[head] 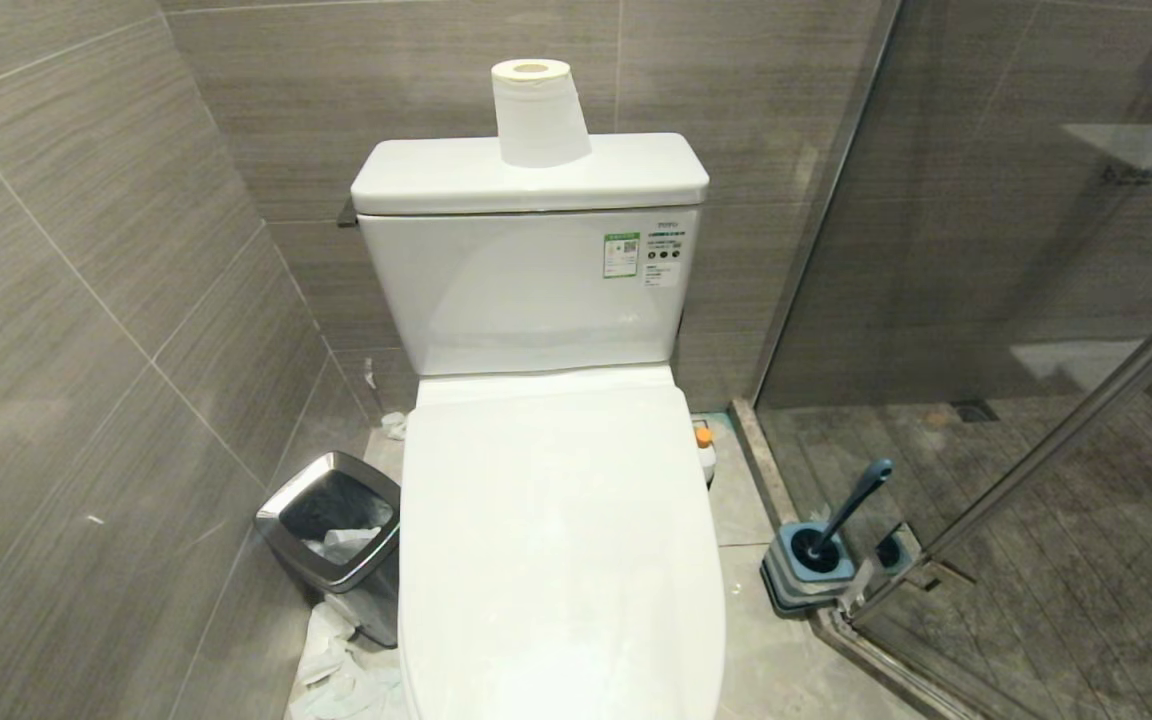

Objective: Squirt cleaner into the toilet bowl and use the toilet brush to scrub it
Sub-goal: Use the left hand to lift the toilet lid slightly

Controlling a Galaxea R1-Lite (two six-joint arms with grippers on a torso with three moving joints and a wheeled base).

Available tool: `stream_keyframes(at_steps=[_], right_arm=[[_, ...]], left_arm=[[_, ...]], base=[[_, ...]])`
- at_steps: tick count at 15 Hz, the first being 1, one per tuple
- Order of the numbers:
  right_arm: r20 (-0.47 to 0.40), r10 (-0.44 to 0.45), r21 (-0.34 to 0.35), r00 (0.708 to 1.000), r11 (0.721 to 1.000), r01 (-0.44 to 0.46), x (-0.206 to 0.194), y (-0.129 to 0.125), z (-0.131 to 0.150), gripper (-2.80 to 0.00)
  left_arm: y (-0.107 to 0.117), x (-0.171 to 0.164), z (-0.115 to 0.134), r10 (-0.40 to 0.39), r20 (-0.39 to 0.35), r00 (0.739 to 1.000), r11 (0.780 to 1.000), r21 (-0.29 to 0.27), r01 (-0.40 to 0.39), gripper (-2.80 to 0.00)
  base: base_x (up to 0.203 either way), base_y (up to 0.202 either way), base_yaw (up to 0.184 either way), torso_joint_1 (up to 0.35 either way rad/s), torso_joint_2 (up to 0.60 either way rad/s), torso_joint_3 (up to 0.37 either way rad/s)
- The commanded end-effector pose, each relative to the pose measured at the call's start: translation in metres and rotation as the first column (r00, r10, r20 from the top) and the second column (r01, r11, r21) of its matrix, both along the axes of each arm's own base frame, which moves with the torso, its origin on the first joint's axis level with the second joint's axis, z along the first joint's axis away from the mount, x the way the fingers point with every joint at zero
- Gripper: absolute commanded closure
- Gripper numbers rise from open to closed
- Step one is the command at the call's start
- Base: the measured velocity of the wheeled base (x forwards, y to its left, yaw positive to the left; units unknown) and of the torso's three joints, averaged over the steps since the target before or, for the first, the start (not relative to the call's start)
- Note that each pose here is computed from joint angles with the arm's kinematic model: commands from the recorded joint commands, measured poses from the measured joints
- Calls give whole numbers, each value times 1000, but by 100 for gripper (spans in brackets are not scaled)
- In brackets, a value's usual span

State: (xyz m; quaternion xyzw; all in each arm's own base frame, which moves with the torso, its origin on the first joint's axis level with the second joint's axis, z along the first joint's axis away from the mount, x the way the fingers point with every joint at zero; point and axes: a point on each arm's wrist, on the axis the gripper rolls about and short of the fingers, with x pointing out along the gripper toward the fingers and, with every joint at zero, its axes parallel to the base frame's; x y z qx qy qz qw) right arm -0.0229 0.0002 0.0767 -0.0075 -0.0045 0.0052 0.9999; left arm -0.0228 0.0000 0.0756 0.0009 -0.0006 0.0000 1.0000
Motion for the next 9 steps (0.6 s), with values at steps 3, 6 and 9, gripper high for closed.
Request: stream_keyframes(at_steps=[3,6,9], right_arm=[[-1,0,0,1000,1000,0,0,0,0,0],[-1,0,0,1000,1000,0,0,0,0,0],[-1,0,0,1000,1000,0,0,0,0,0]], left_arm=[[0,0,0,-1,0,1000,1000,0,1,0],[0,0,0,0,1,1000,1000,0,0,0],[0,0,0,-1,0,1000,1000,0,1,0]], base=[[0,0,0,0,0,0],[0,0,0,0,0,0],[0,0,0,0,0,0]])
